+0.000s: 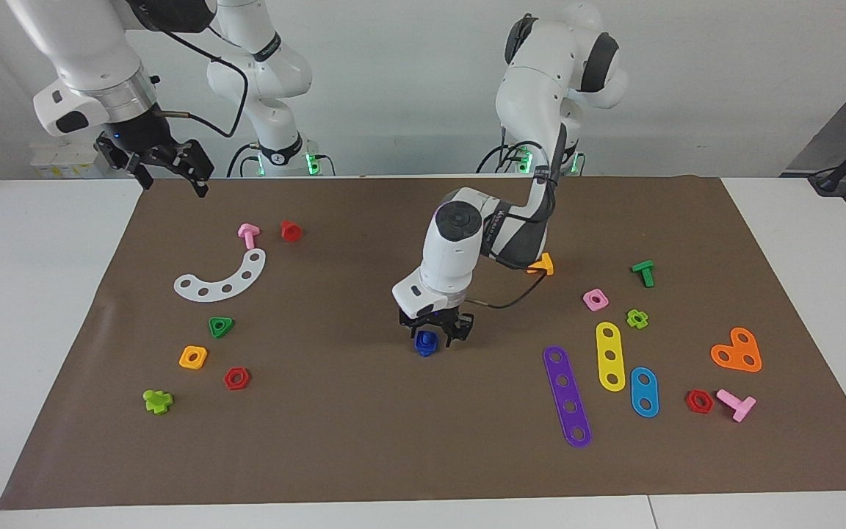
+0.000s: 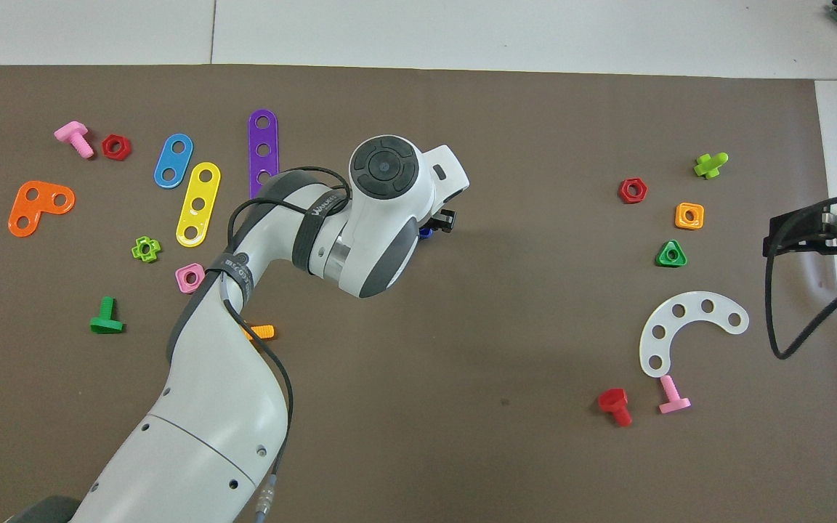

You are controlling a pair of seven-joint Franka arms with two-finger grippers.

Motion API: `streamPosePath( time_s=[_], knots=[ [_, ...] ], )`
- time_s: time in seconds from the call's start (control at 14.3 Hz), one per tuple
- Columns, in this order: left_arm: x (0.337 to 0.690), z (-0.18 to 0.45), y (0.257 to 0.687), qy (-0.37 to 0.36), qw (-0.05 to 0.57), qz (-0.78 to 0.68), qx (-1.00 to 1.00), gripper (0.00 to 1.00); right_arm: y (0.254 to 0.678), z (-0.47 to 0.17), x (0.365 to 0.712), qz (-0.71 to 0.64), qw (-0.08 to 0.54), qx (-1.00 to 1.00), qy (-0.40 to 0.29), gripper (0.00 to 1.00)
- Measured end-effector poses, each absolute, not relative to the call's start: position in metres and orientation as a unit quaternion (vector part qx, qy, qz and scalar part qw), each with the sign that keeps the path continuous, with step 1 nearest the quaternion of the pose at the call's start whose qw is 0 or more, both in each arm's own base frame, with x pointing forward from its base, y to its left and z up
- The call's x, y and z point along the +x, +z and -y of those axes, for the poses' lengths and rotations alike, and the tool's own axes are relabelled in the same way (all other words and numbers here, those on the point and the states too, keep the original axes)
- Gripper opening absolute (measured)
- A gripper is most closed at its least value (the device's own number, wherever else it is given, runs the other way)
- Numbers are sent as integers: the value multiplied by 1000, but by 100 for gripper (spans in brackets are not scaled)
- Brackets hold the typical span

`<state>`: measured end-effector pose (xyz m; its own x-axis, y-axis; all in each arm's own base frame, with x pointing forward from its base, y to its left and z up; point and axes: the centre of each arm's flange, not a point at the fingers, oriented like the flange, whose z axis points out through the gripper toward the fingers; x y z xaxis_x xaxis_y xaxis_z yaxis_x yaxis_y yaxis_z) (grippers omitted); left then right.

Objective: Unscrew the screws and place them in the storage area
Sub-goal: 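Grip the blue nut with the left gripper and twist it loose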

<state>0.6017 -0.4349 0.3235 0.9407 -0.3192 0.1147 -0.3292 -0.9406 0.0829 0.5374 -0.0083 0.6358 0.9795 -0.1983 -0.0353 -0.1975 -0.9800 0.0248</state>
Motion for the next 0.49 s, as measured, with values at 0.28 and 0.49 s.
streamPosePath(
  time_s=[0.28, 0.49],
  knots=[
    [603, 436, 318, 53, 52, 163, 984, 74, 636, 8, 537, 99, 11, 995, -19, 100],
    [603, 436, 317, 54, 52, 163, 984, 72, 636, 8, 537, 99, 11, 995, -19, 100]
  ],
)
